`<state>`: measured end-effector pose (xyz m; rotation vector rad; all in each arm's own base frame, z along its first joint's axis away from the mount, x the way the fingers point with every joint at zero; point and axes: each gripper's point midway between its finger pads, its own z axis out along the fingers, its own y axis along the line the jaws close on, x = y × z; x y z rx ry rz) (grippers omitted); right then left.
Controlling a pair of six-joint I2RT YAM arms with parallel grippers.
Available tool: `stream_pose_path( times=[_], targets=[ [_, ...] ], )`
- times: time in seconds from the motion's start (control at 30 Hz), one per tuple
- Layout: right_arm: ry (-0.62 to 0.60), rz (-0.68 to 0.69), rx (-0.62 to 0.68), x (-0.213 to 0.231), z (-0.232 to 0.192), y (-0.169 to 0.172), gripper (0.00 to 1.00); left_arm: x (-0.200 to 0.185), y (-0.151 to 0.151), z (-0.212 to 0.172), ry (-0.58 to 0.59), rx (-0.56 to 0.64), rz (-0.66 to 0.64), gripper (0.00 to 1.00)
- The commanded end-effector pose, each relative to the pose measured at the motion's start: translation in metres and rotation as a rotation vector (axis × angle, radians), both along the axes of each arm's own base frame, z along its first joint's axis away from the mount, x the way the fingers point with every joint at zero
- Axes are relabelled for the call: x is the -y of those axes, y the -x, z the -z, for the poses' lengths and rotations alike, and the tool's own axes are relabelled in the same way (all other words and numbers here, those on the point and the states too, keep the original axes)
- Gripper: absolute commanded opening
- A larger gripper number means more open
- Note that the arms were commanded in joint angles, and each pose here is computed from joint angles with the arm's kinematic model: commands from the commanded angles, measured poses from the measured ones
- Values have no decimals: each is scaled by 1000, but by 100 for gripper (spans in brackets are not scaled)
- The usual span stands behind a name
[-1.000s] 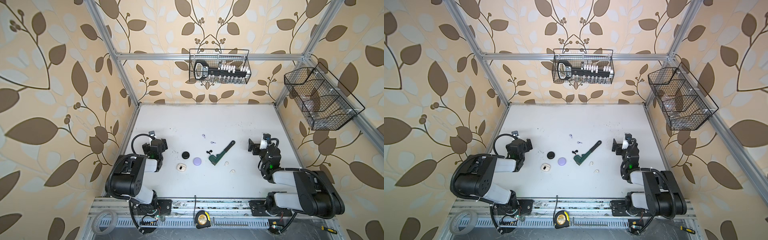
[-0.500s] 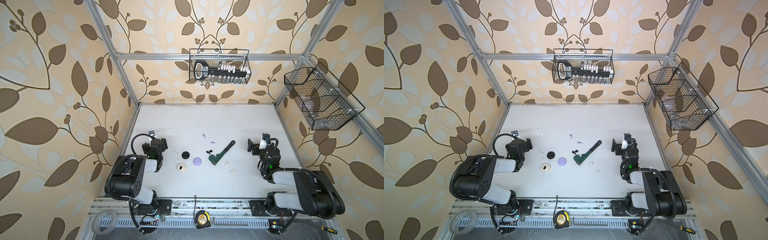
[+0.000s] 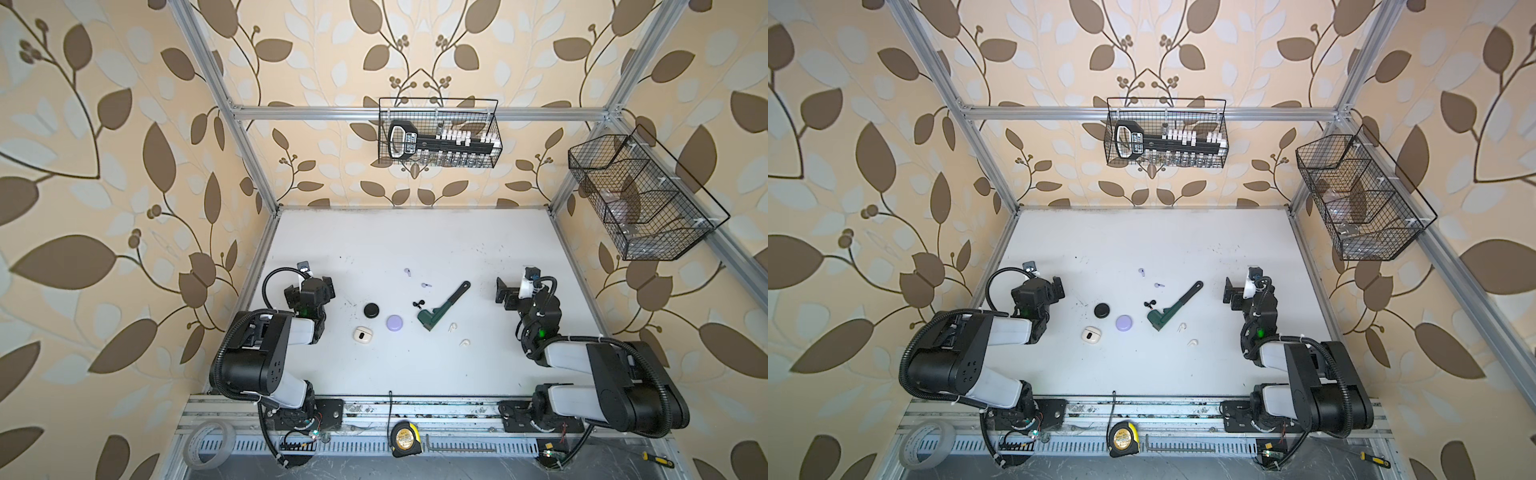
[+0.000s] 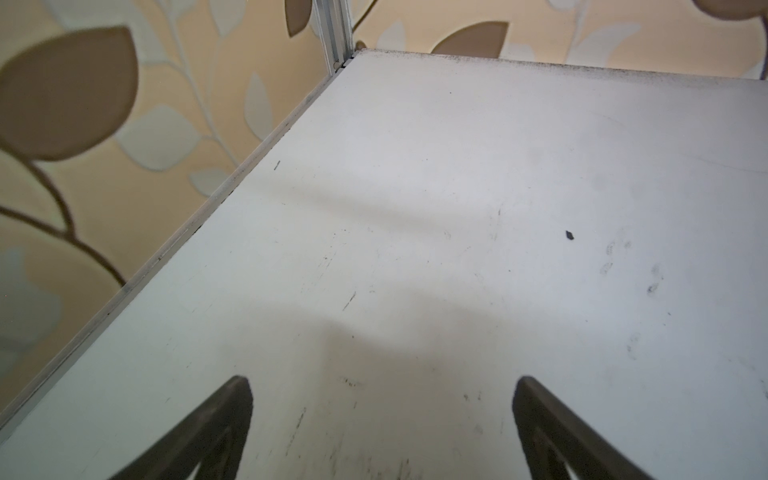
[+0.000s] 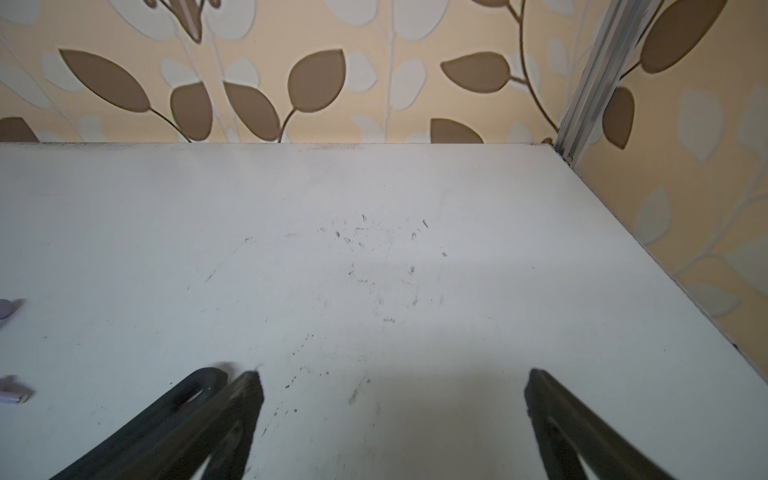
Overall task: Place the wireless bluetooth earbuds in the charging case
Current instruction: 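Raise both arms from the rest pose toward the table, then move the right gripper over the cream oval charging case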
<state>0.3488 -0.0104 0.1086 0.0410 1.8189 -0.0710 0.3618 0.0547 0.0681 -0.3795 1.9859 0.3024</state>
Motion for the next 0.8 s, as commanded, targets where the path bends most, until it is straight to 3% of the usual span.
stream_pose_path(
  times=[0.0,0.07,0.13,0.23,0.4,0.57,0.63,0.77],
  targets=[
    [2,-24,-1,-3,-14,-11,100,-5,-8,-17,6,59,-24,99],
    [5,-51,-96,-7,-22,-23,100,-5,-7,-18,5,62,-25,99],
    [8,-112,-88,-18,-25,-25,100,-4,-8,-24,-2,81,-11,99],
    [20,-73,-74,-13,-31,-21,100,0,-7,-40,4,61,11,99],
    [25,1,47,-8,-62,-1,100,-27,21,-78,26,92,-192,99],
    [-202,89,28,1,-83,-2,100,-45,60,-122,197,224,-413,99],
    [-381,191,-19,13,-83,-2,100,-35,60,-132,265,254,-357,99],
    [-445,173,-35,15,-112,-1,100,1,53,-151,353,274,-117,99]
  ],
)
